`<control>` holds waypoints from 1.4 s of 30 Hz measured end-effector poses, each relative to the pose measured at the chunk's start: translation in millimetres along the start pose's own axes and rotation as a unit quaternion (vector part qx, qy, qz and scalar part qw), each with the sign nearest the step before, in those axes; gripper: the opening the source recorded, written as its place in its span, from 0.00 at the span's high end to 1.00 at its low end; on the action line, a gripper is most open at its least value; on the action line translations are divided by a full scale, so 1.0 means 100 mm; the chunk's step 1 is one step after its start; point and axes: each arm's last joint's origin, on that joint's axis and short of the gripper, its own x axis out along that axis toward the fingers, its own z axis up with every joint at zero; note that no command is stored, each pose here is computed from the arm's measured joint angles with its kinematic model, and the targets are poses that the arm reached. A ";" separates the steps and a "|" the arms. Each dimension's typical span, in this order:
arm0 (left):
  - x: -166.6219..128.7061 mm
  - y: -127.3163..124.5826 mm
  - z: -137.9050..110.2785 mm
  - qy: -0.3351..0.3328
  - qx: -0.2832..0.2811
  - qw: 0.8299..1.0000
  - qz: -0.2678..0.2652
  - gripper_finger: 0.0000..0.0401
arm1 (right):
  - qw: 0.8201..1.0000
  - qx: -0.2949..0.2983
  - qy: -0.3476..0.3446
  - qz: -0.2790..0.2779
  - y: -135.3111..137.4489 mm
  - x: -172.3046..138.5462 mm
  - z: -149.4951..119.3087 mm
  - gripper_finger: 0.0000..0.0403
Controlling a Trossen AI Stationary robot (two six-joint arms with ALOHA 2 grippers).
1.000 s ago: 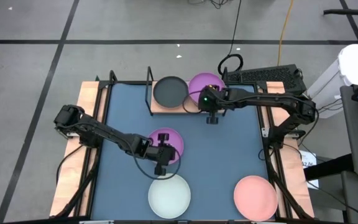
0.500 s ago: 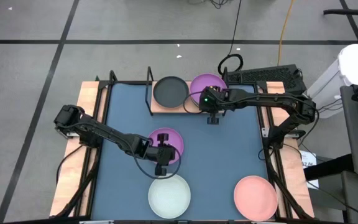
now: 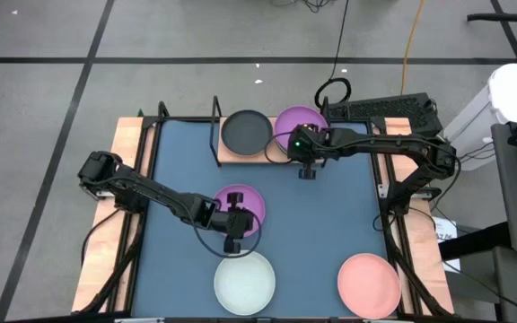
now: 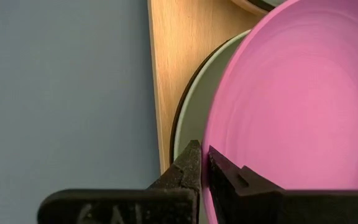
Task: Place and stack plates onto a shelf
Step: Stack the purple bowl on the green bowl, then stack the green bowl on the black bowl
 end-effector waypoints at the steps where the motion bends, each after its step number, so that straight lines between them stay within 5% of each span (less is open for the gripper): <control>1: 0.00 0.00 0.00 0.000 0.000 1.000 0.000 0.67 | 1.000 0.001 0.000 0.000 0.00 0.00 0.00 0.99; 15: 0.00 0.00 0.00 0.000 -0.008 1.000 0.000 0.67 | 1.000 0.007 -0.015 -0.004 0.03 -0.04 0.03 0.83; 23: 0.00 0.00 0.00 0.000 -0.010 1.000 0.000 0.67 | 0.997 0.033 -0.066 0.005 0.19 -0.40 0.07 0.83; 42: 0.00 0.00 0.01 -0.006 -0.029 1.000 -0.001 0.67 | 0.980 0.128 -0.054 0.145 1.46 -1.25 -0.20 0.83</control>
